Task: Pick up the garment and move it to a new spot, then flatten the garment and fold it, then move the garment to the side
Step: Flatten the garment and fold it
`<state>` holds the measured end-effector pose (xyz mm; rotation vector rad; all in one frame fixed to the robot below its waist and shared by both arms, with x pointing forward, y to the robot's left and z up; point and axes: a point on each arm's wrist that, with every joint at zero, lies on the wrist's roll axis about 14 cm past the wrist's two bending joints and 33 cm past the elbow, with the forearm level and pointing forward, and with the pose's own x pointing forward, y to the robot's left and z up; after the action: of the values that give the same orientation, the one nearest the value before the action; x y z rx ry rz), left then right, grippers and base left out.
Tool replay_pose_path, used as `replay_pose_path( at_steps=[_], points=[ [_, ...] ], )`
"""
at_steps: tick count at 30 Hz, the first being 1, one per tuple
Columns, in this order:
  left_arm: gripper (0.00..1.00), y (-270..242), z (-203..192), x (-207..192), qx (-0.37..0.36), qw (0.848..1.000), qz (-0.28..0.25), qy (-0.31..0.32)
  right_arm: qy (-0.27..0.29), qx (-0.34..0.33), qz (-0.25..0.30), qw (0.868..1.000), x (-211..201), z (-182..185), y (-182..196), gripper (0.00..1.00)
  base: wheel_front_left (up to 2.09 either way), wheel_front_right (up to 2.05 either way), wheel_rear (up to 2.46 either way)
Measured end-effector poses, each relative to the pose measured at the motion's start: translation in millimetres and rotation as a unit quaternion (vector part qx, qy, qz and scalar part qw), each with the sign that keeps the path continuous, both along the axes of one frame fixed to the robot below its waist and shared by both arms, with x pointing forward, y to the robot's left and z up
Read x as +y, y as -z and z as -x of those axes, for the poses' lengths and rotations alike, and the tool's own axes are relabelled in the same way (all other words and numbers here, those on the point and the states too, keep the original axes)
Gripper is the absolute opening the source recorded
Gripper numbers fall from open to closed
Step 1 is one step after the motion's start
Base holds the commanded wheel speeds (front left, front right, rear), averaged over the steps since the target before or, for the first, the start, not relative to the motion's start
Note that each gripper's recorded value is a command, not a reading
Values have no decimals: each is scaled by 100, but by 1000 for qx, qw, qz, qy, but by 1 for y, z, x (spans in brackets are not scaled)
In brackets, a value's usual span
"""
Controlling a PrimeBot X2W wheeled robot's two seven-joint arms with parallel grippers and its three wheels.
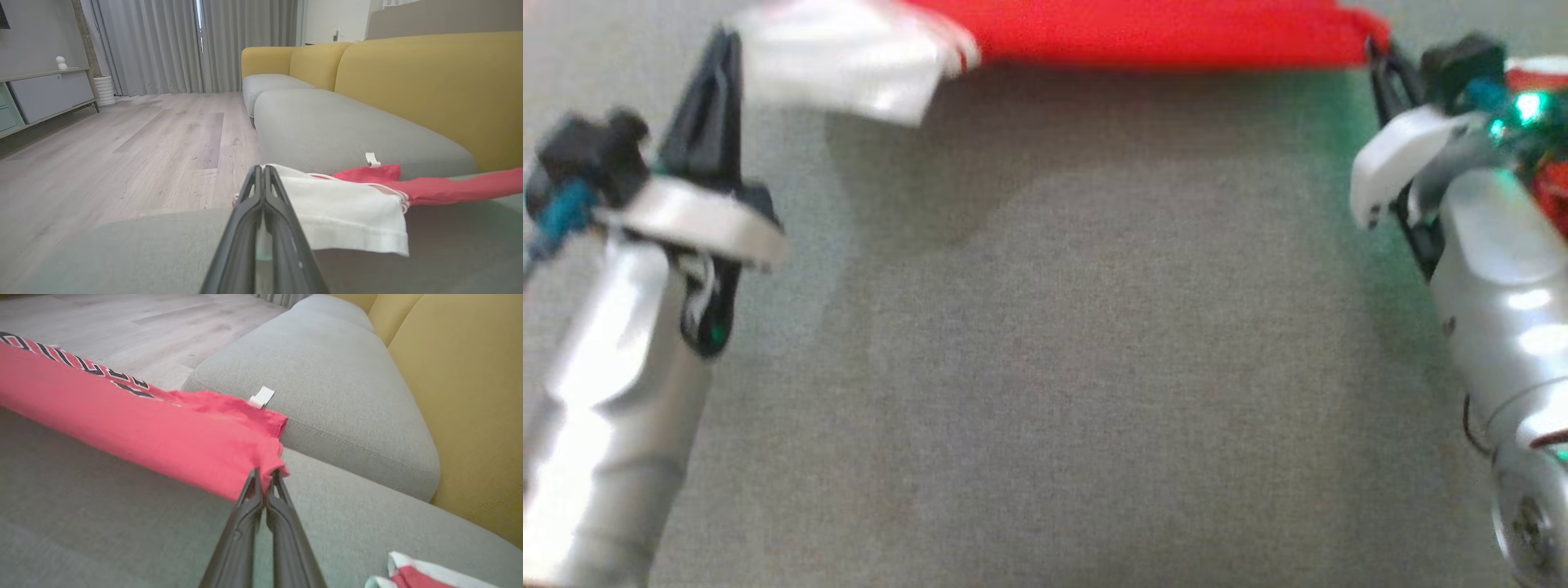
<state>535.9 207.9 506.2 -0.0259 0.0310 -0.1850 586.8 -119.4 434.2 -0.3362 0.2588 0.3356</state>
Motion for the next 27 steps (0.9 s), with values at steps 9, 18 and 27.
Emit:
replay_pose_path(
  at_steps=[9, 18, 27],
  points=[
    [0, 28, 85, -2, 36, 999, -30, 13, -18, 43, 16, 999, 2, 60, 5, 0, 0, 0, 0],
    [0, 31, 137, -9, 36, 999, -35, 17, -18, 119, 6, 993, 4, 129, 29, 0, 0, 0, 0],
    [0, 29, 182, -23, 35, 998, -36, 29, -37, 207, -24, 977, -22, 191, 27, 0, 0, 0, 0]
  ],
)
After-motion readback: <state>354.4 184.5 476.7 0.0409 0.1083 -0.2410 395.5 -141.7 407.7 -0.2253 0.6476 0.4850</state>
